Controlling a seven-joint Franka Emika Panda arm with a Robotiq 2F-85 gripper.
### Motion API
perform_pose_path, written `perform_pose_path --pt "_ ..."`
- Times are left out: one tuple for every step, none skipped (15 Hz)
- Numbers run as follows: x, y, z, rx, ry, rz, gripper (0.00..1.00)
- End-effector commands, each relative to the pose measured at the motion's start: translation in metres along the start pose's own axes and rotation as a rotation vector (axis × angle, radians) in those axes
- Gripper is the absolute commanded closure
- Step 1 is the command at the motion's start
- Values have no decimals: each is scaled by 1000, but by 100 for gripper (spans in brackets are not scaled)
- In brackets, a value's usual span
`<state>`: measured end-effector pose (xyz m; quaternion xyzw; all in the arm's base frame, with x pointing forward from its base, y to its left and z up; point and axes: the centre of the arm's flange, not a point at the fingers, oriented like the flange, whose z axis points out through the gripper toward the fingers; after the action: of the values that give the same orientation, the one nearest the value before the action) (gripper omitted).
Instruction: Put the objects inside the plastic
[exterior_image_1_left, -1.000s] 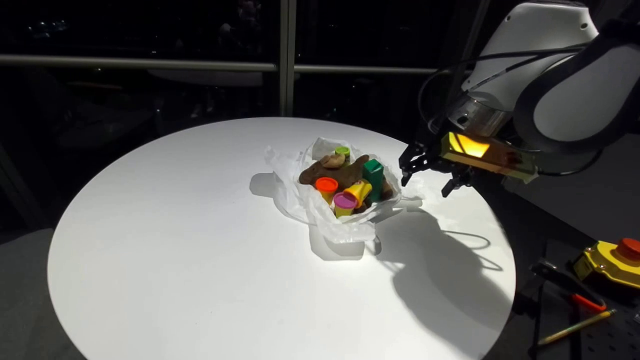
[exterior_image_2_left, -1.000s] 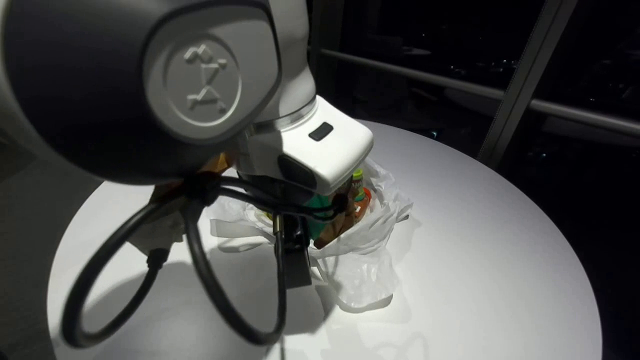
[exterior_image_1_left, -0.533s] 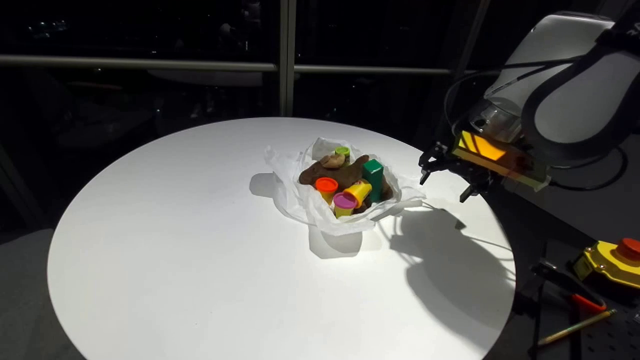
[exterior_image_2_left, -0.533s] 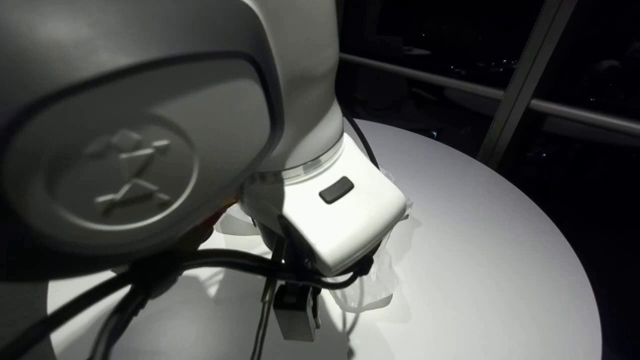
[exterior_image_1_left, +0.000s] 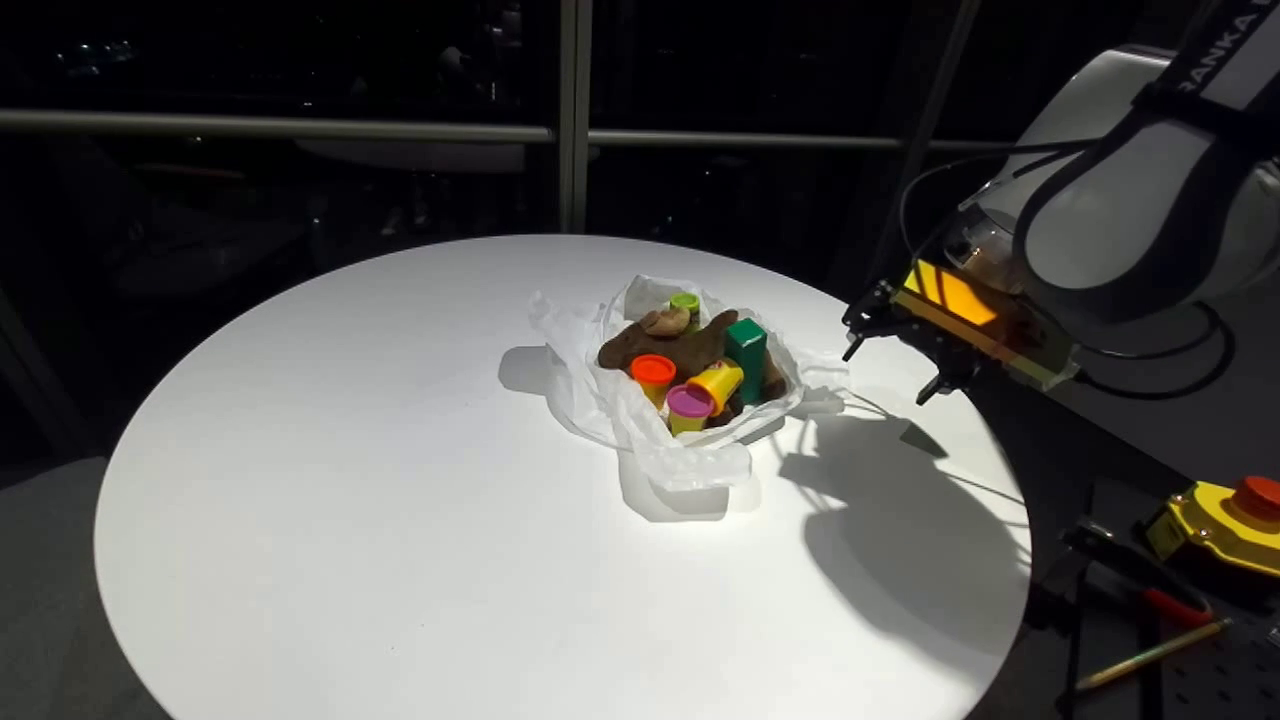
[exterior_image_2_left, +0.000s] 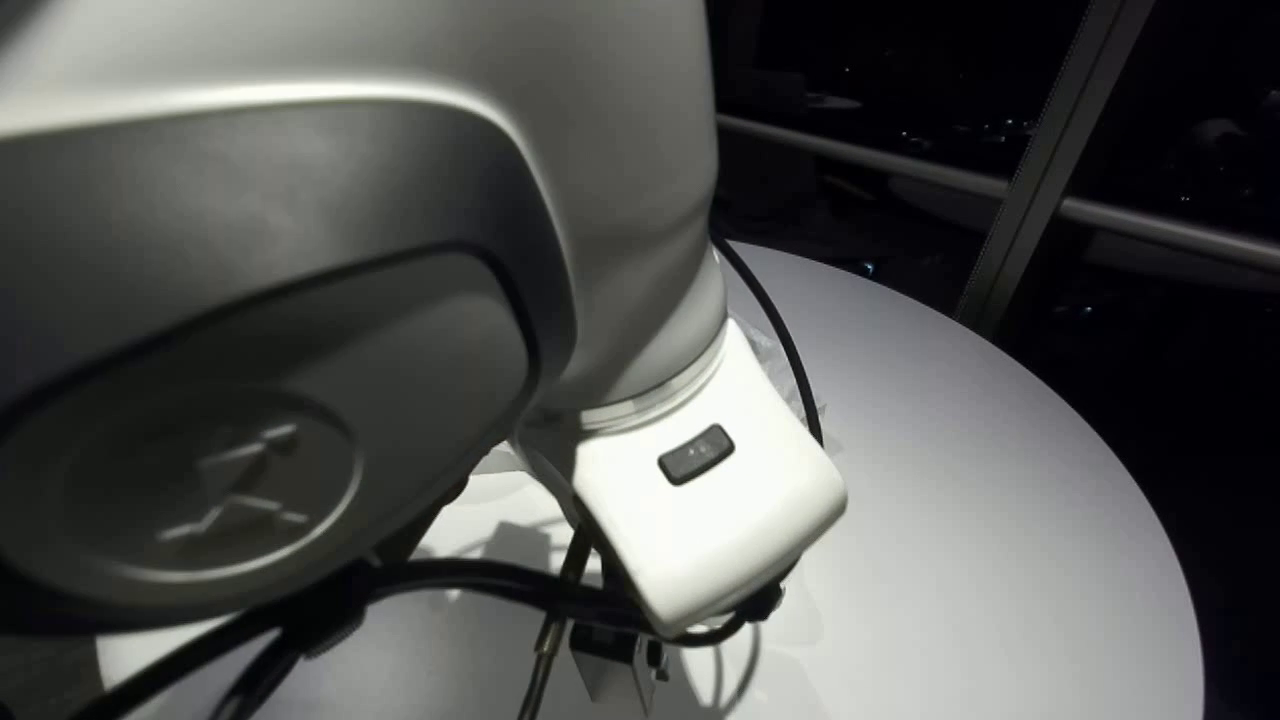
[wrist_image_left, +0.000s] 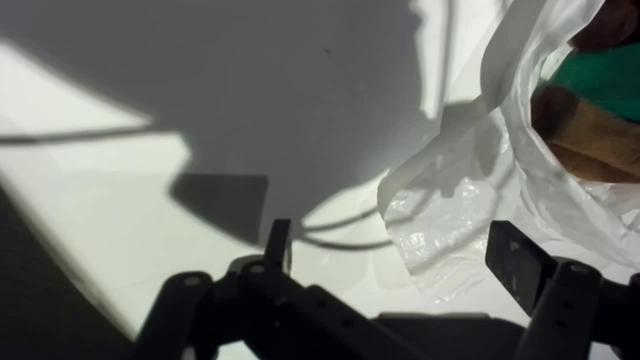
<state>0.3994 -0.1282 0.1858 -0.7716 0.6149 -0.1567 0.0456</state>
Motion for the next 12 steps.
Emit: perform_pose_path --pt "4 -3 18 21 37 21 0" --pt "2 -4 20 27 37 8 0" --pt "1 -6 23 30 40 -2 0" --pt "0 -8 26 33 42 -10 0" --pt "0 -11 27 37 47 -15 0" --pt "0 -14 29 42 48 -17 0" --pt "1 -18 31 46 58 -20 0" --pt "2 -20 33 50 64 -18 0" --pt "3 -22 35 54 67 -19 0" --pt "4 -24 39 54 75 -20 0" --pt "5 -26 42 55 78 -22 0" --pt "5 -27 46 55 81 -23 0"
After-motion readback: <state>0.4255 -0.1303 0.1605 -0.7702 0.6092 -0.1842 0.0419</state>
